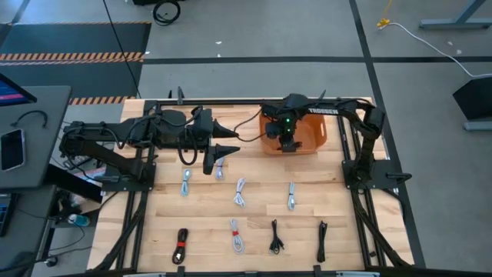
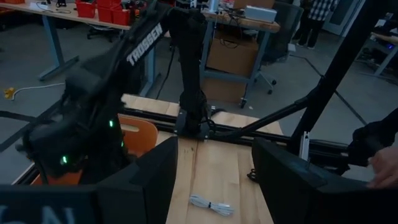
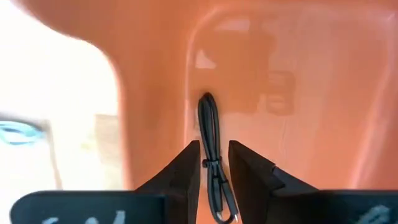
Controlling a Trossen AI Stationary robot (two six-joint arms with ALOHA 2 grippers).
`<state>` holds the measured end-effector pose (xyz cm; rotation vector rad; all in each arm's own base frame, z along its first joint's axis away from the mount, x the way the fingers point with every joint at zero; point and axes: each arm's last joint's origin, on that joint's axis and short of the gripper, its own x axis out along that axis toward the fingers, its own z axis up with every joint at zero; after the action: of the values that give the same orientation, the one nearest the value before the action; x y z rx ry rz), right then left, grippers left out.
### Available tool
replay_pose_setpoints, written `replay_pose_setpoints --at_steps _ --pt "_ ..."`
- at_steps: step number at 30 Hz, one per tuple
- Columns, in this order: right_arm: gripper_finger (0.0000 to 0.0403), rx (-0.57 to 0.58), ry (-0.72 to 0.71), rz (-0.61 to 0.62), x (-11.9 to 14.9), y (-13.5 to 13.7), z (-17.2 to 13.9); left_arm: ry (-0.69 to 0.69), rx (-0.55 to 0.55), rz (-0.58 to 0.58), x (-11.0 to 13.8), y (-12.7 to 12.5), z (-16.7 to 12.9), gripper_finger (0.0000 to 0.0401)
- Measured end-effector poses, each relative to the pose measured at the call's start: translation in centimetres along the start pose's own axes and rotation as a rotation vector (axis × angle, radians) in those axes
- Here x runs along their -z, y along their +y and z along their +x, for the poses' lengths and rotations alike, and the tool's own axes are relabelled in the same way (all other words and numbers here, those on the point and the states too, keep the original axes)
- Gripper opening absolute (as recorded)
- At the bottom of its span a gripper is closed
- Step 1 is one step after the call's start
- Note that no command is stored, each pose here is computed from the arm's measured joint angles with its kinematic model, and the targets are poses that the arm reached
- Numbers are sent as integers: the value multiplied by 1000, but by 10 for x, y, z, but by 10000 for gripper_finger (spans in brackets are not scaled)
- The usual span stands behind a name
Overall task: Pick and place USB-C Cables
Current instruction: Put the blue USB cable into the orange bin
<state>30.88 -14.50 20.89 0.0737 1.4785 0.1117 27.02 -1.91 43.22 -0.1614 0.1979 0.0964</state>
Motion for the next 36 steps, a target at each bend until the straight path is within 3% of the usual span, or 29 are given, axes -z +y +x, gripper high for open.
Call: replay_pose_setpoints --at_steps 3,7,12,17,21,26,30,36 --pt "91 7 -35 -13 -8 3 -20 84 -105 39 9 4 -1 213" --pt "91 25 -67 -30 -17 8 -52 289 -378 17 32 19 -7 213" --pt "91 85 -146 -33 -27 13 -97 468 -647 -205 56 37 -23 213" --pt "91 168 -303 -36 -35 16 -147 499 -795 -403 85 48 -20 213" --pt "91 230 -437 -56 -36 23 -187 516 -894 -519 126 55 -9 213" --pt "92 300 -594 -67 -30 33 -232 558 -886 -703 184 60 10 213" --pt "92 344 -691 -80 -22 40 -256 558 -769 -863 222 61 29 211" --pt "92 365 -732 -64 -3 47 -271 597 -694 -919 254 62 50 189"
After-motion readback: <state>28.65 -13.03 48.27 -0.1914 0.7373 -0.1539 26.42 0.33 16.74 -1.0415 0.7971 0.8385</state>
